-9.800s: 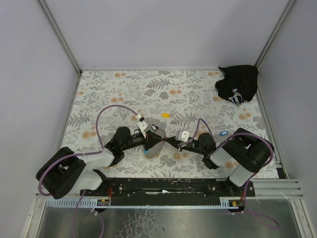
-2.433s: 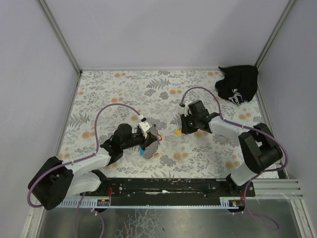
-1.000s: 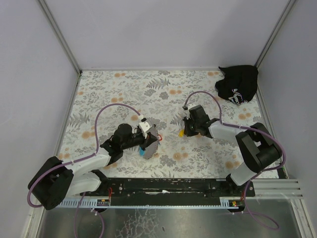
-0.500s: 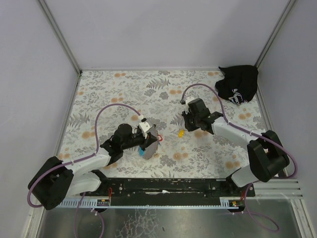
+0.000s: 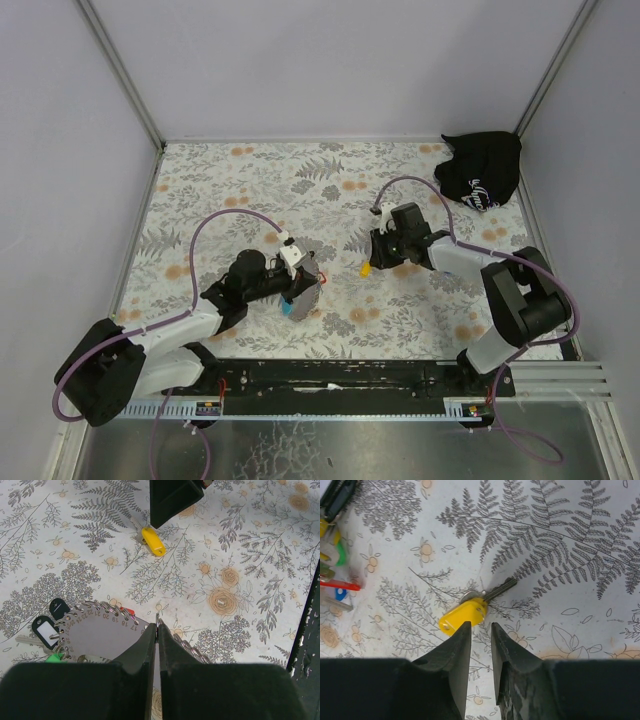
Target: Put the keys on the keyring
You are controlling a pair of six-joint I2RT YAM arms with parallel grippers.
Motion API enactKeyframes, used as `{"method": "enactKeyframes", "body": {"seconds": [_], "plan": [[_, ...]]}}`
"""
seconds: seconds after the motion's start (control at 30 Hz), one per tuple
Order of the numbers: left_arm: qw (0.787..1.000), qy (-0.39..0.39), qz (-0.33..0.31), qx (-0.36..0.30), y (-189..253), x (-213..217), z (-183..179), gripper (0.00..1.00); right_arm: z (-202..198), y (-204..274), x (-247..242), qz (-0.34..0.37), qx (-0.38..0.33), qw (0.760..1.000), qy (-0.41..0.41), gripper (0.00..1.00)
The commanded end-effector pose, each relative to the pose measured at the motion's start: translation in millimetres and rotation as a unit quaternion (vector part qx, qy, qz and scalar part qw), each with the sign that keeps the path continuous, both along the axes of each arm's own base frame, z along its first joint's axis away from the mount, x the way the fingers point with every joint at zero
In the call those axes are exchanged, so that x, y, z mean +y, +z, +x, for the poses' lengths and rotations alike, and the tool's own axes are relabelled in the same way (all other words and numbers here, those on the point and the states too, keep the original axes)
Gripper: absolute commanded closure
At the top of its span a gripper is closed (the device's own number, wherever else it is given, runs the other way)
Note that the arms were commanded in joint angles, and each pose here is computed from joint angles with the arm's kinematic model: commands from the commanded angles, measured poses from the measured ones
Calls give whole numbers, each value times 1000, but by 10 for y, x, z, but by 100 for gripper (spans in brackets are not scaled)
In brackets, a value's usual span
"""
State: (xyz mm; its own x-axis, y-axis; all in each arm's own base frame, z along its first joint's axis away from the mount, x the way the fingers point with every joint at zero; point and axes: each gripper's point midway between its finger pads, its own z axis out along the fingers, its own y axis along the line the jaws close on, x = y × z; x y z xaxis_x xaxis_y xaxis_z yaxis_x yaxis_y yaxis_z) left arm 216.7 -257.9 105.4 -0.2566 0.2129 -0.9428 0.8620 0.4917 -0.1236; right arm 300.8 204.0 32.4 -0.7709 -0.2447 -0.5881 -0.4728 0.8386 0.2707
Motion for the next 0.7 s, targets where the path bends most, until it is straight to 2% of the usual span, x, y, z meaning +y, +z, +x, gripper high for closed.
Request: {"method": "enactKeyframes", "body": {"seconds": [0.0,0.17,0.4,0.67], "plan": [[1000,-6,-21,-21,191,-66,37,100,111,34,88,50,-15,999,-1,70],[1000,-6,-20,-19,176,-72,39,100,84,-68,50,56,-1,998,-10,69],[1000,-6,-21,-20,189,-70,40,100,30,-138,94,67,17,998,0,75],[1000,-6,-21,-21,191,-64,33,100,34,4,86,63,13,998,5,98]]}}
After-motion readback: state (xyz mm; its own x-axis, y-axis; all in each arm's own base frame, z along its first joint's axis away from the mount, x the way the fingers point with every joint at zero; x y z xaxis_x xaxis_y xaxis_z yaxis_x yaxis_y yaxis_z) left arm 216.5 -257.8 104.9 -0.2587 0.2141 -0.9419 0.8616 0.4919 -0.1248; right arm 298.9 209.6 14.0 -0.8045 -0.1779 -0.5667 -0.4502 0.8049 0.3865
